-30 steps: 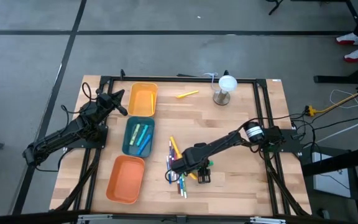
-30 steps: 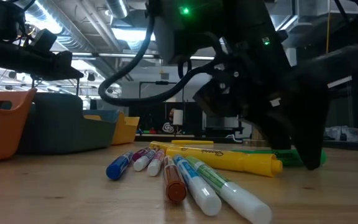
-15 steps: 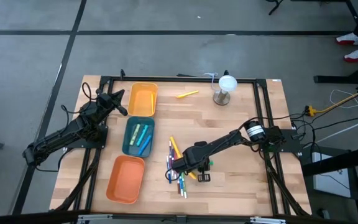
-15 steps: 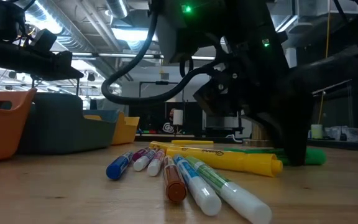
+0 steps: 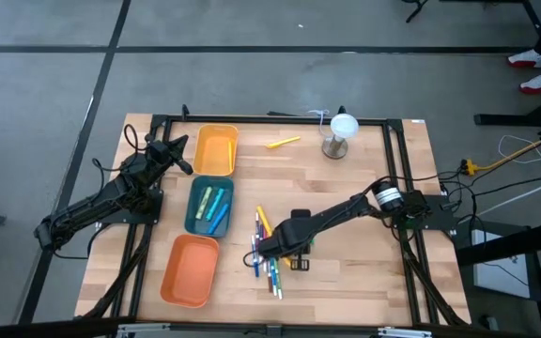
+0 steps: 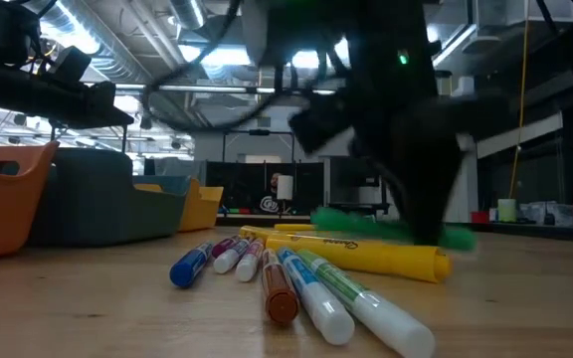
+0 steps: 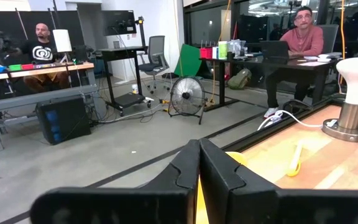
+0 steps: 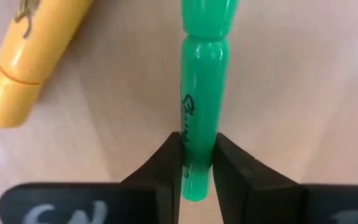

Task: Pick & Place Markers
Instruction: Put the green highlighter pen into the blue bin

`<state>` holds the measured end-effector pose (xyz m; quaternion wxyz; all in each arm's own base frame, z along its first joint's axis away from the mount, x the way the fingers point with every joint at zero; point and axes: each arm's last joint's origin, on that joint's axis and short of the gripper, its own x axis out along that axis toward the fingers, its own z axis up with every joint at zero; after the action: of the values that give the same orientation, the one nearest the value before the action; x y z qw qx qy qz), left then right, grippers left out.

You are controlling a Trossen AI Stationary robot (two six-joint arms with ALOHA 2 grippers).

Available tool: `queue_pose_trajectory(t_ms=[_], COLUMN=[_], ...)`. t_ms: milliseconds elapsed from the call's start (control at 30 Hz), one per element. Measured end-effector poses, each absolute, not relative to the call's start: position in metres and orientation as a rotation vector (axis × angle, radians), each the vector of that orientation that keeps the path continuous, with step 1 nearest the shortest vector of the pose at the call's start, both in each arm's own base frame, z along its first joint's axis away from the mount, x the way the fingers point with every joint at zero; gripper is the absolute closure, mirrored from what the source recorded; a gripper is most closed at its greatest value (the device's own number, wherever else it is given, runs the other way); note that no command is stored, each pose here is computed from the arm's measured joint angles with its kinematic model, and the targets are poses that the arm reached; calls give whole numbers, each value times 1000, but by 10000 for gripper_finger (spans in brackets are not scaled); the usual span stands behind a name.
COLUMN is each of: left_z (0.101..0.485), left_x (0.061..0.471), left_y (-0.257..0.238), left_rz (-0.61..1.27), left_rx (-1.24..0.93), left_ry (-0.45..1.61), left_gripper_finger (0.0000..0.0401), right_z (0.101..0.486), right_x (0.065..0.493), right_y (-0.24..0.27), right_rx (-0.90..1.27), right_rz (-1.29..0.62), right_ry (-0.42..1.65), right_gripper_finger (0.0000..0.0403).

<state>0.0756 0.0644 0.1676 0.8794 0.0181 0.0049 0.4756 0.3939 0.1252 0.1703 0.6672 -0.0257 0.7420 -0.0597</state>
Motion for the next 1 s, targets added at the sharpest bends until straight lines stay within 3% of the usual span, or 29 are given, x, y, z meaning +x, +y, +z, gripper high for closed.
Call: queue_pose_trajectory(t_ms=[600, 1000], left_z=[168, 168], left_x=[76, 76], left_y=[64, 64], left_rz=[991, 991], left_rx=[38, 38], left_ry=[10, 11], left_gripper_finger=[391, 392], right_z=[255, 276], right_x=[385, 418], right_y=[99, 85], right_rx=[26, 14], right_rz=[-222, -120], right_ry=[1350, 995], right_gripper_finger=[337, 337])
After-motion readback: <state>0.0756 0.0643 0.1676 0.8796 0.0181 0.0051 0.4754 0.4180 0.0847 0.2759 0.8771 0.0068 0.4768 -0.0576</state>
